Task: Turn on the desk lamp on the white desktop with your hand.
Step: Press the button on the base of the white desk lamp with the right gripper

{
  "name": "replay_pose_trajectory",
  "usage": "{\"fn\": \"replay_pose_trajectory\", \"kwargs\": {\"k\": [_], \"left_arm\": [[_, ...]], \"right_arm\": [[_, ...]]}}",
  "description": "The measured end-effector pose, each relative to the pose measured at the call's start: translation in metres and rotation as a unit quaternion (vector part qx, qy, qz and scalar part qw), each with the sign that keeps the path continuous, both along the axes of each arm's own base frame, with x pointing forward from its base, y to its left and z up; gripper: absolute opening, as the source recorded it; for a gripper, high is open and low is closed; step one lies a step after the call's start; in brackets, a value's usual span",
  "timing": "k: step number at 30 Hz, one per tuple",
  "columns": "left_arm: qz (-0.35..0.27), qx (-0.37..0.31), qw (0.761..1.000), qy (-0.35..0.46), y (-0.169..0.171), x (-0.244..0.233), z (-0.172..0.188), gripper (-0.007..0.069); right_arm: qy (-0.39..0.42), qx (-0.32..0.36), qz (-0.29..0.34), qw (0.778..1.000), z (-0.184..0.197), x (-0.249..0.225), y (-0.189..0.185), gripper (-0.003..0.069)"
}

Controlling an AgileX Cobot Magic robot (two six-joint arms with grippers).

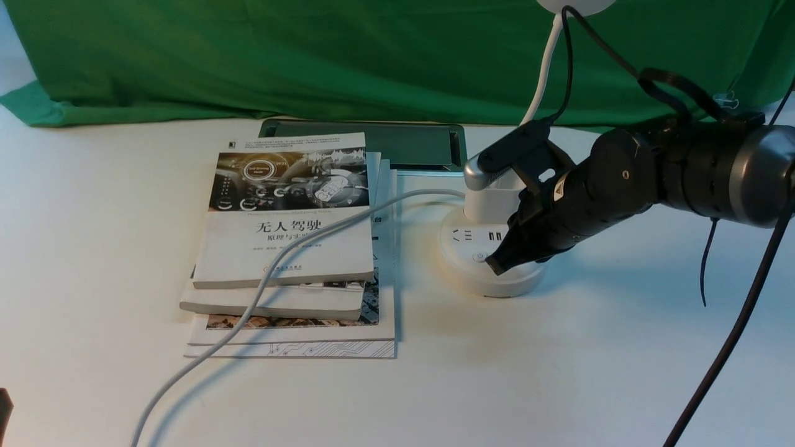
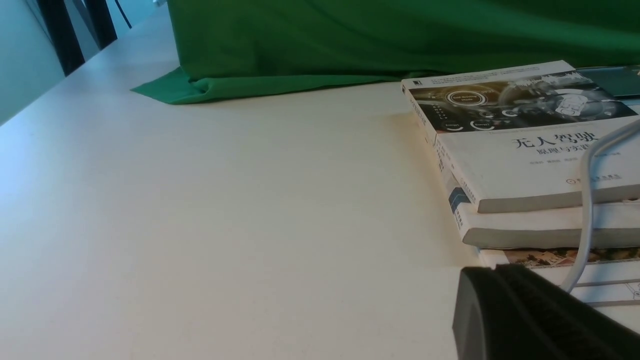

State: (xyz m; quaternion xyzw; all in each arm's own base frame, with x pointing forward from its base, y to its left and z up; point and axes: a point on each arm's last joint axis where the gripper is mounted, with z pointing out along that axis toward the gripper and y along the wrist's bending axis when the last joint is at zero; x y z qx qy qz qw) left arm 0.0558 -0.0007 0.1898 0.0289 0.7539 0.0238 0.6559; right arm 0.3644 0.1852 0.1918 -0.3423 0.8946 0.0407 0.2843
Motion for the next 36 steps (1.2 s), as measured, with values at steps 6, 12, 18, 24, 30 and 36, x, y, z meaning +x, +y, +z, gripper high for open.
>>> {"fn": "replay_pose_trajectory", "kwargs": {"k": [6, 12, 18, 24, 30, 36], "left_arm": [[0.000, 0.000, 1.000, 0.000, 0.000, 0.000, 0.000, 0.0021], [0.000, 0.000, 1.000, 0.000, 0.000, 0.000, 0.000, 0.0021], [0.000, 0.000, 1.000, 0.000, 0.000, 0.000, 0.000, 0.0021], [0.000, 0.000, 1.000, 0.000, 0.000, 0.000, 0.000, 0.0021], [0.000, 0.000, 1.000, 0.000, 0.000, 0.000, 0.000, 0.0021], [0.000, 0.000, 1.000, 0.000, 0.000, 0.000, 0.000, 0.0021]], "right_arm": [[0.001, -0.005, -0.004, 1.000, -0.007, 0.004, -0.002, 0.0038], [0.008, -0.006, -0.008, 1.000, -0.015, 0.005, -0.002, 0.0038], [0.009, -0.006, -0.009, 1.000, -0.017, 0.006, -0.001, 0.0039], [0.015, -0.009, -0.009, 1.000, -0.021, 0.008, 0.000, 0.0039], [0.022, -0.012, -0.009, 1.000, -0.024, 0.010, 0.001, 0.0040], [0.022, -0.008, -0.014, 1.000, -0.011, 0.004, -0.002, 0.0040]]}}
